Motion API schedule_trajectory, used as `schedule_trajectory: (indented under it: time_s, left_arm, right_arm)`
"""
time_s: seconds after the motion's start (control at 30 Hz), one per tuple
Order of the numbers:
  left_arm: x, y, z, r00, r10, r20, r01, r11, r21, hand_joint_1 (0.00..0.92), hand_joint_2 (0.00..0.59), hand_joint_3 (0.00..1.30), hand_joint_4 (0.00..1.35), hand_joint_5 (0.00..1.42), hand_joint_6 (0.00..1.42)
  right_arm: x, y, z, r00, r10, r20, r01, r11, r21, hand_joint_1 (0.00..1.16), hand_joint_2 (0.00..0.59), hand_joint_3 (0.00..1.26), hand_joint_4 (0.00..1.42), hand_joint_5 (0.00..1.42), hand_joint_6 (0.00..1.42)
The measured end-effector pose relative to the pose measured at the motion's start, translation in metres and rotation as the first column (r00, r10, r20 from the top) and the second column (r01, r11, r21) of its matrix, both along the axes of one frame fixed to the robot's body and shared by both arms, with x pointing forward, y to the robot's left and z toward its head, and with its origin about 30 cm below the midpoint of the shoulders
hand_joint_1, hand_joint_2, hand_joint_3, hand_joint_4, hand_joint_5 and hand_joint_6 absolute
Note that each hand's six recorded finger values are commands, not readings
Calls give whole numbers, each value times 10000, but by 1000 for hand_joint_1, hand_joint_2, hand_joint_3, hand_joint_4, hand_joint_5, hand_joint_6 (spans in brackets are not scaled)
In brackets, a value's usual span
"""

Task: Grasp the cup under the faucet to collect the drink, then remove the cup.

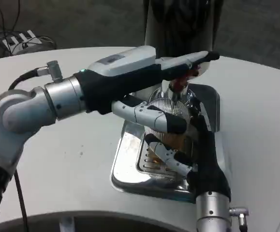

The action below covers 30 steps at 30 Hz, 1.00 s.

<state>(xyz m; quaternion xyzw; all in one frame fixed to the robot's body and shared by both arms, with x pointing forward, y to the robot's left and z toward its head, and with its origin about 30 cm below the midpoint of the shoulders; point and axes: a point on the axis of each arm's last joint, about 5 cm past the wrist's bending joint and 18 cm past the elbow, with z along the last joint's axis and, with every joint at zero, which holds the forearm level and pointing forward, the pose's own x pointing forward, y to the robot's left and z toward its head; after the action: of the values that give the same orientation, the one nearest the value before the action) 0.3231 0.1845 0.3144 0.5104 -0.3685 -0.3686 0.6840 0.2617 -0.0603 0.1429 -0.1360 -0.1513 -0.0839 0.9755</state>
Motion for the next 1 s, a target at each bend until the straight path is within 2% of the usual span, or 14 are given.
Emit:
schedule_trajectory:
  time_s: [0.33,0.53,0.67,1.0]
  left_arm:
    - [-5,5,8,10000,6,42,-6,10000,35,0,66,0,0,124,40]
    - [-11,10,18,10000,18,89,-18,10000,87,0,67,0,0,124,40]
    - [-16,18,29,9999,52,119,-54,9999,136,0,68,0,0,124,40]
    - [-17,15,33,9999,69,107,-70,9999,141,0,69,0,0,124,40]
  right_arm:
    - [28,10,22,9999,62,118,-62,10000,-32,781,182,83,118,142,215]
    - [30,17,-17,9999,95,-64,-96,9999,-106,778,181,83,124,144,216]
    - [52,22,-2,10000,-38,35,39,9999,-99,777,181,88,126,147,216]
    - [87,45,-5,10000,-89,26,90,9998,-204,776,181,97,136,157,229]
